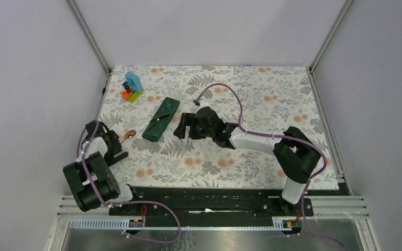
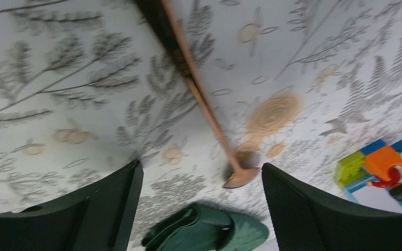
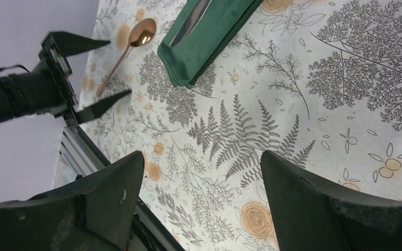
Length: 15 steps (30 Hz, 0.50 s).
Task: Fold the napkin into a case and place the utensils inside
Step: Pick up the spoon from the corner of the board.
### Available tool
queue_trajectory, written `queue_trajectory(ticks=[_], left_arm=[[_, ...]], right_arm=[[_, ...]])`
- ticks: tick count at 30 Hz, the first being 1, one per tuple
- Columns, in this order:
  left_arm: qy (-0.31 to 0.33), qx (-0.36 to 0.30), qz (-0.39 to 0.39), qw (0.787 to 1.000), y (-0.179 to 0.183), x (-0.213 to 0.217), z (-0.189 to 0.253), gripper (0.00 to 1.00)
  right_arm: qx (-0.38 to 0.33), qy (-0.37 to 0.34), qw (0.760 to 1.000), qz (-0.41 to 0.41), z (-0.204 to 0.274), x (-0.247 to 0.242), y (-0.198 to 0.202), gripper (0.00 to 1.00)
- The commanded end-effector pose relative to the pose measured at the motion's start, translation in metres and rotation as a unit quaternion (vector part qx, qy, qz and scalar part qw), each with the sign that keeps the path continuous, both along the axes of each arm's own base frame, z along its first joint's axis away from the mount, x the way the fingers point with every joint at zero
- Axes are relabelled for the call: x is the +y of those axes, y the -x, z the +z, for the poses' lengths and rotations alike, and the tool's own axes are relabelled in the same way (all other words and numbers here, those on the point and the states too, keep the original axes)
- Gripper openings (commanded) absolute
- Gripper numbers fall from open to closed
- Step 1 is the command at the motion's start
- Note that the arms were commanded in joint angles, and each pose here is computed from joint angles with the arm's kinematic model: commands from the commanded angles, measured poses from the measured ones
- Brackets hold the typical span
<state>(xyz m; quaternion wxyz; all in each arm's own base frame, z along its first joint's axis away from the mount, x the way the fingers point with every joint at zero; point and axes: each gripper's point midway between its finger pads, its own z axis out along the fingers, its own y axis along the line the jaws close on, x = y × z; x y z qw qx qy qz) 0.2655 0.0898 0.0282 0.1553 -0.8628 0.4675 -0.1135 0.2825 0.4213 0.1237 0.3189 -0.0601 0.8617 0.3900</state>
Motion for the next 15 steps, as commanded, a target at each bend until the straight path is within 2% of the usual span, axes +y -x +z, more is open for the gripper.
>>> queue_trajectory(ticks=[1, 6, 8, 11, 15], left_arm=[[0.013, -0.022, 0.083, 0.996, -0.028, 0.025, 0.006, 0.89], [0.067, 0.008, 0.097, 0.993, -0.035, 0.018, -0.014, 0.88], [0.080, 0.015, 0.102, 0.991, -0.039, 0.017, -0.018, 0.85], [0.090, 0.037, 0.116, 0.988, -0.034, 0.019, -0.026, 0.61], [0.101, 0.056, 0.118, 0.986, -0.027, 0.017, -0.036, 0.50]], right_arm=[[-0.037, -0.003, 0.999, -0.009, 0.017, -0.004, -0.010, 0.88], [-0.040, -0.001, 0.999, -0.007, 0.015, -0.003, -0.011, 0.88], [-0.043, 0.000, 0.999, -0.006, 0.015, -0.004, -0.011, 0.87], [-0.046, -0.001, 0.999, -0.004, 0.017, -0.004, -0.011, 0.87], [-0.059, 0.002, 0.998, -0.016, 0.023, -0.009, -0.014, 0.86]])
